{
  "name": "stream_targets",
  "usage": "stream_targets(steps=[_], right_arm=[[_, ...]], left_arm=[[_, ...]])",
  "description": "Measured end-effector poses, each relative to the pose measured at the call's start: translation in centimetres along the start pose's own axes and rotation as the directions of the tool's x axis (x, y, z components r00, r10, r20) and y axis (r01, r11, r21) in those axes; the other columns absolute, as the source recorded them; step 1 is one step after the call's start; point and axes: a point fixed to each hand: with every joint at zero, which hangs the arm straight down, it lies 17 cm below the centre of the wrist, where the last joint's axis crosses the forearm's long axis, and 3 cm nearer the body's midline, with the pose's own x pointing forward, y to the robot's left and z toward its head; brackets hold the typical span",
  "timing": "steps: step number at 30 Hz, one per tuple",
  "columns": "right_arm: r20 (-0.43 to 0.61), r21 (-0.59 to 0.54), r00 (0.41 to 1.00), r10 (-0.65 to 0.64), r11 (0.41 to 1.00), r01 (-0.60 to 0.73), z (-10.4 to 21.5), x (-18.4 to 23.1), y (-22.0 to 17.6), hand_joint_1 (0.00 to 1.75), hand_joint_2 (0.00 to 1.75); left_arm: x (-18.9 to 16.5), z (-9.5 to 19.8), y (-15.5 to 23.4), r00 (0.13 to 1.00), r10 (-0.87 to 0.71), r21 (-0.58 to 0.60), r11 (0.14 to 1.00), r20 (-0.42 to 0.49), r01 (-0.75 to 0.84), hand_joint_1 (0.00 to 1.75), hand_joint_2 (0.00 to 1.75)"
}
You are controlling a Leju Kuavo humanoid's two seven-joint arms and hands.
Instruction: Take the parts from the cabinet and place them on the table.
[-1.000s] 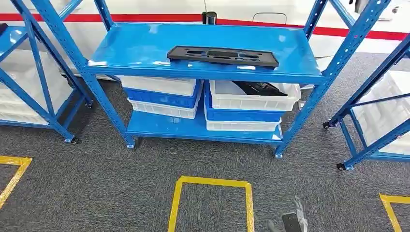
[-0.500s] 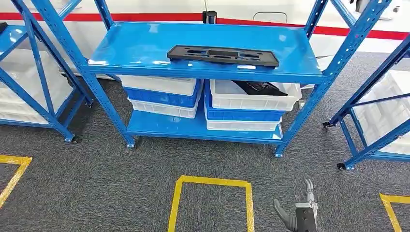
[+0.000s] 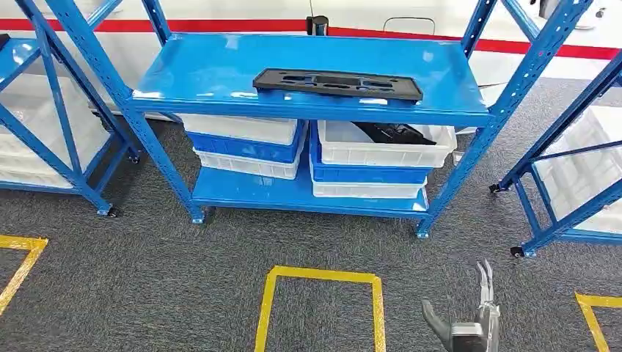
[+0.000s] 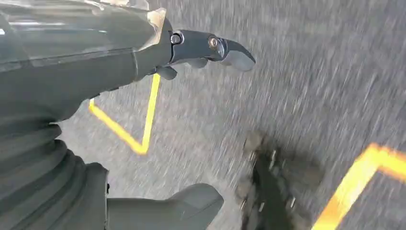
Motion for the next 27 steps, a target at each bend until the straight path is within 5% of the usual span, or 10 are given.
stream_targets(steps=[3, 6, 7, 12, 27], right_arm=[[0.318, 0.013, 0.9, 0.297, 0.948, -0.317, -2.4, 7.3, 2.5, 0.0, 1.75], [0.532, -0.007, 0.737, 0.417, 0.872, -0.489, -3.1, 12.5, 5.8, 0.0, 1.75], [0.563, -0.031, 0.695, 0.447, 0.852, -0.523, -3.6, 13.7, 6.4, 0.0, 1.75], [0.58, -0.14, 0.589, 0.563, 0.781, -0.609, -6.5, 16.9, 7.0, 0.0, 1.75], [0.596, -0.183, 0.514, 0.617, 0.727, -0.662, -8.0, 16.3, 6.9, 0.0, 1.75]], left_arm=[[0.1, 0.2, -1.3, 1.0, -0.017, -0.06, 0.998, 0.0, 0.017, 0.0, 1.75], [0.4, 0.4, -2.1, 0.999, -0.042, -0.09, 0.995, 0.009, 0.043, 0.0, 1.75], [0.4, 0.4, -2.2, 0.999, -0.05, -0.096, 0.994, 0.011, 0.05, 0.0, 0.0], [0.9, 0.6, -2.9, 0.994, -0.098, -0.123, 0.987, 0.044, 0.102, 0.0, 0.0], [3.0, 1.5, -5.6, 0.975, -0.14, -0.232, 0.956, 0.171, 0.178, 0.0, 0.0]])
